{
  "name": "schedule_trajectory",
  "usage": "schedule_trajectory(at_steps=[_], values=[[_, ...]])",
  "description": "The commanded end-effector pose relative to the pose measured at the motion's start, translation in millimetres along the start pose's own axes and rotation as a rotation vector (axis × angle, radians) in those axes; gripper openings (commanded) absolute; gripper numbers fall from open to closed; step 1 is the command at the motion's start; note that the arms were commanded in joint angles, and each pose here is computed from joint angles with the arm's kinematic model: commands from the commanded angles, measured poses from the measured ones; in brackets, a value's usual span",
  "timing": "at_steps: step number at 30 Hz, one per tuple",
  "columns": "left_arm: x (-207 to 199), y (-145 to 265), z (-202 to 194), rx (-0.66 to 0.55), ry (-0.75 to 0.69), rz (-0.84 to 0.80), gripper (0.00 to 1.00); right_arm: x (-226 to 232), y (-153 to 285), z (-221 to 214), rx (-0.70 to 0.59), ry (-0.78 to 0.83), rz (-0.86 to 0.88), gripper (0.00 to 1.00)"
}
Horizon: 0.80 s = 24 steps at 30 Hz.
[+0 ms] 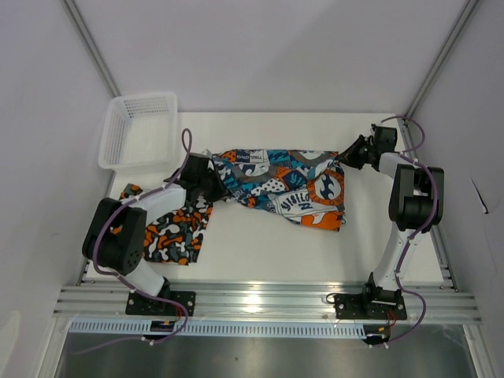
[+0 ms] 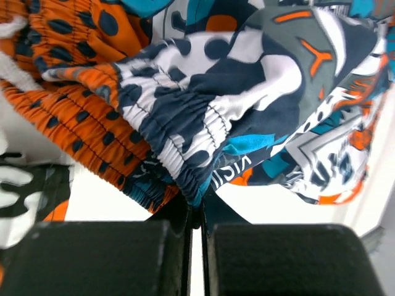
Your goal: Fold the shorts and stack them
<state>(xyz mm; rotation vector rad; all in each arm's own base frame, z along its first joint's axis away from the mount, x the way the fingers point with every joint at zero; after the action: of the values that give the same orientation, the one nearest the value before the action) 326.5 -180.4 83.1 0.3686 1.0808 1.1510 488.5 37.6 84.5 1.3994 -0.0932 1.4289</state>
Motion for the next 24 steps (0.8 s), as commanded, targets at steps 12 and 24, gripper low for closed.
schedule_trajectory(at_steps=[12,24], values=[[-24,83,75,-0.087,0.146,-0.278,0.00,43,25,13,-0.057,0.142,0.097,0.00],[-53,88,143,-0.189,0.164,-0.373,0.00,86,34,19,-0.050,0.263,0.188,0.00]])
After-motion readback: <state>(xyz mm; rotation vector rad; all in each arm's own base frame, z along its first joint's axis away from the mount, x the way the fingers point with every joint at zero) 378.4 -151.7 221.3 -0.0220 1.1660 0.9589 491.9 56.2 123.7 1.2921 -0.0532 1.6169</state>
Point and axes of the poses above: each gripper's point midway between its finger pads, its own y axis back along the fingers, its own x axis along the line the jaws close on, z = x × y, the point moved 3 cm from there along y, back along the fingers, and after that the axes turned 8 degrees about -y, right-handed, at the moved point
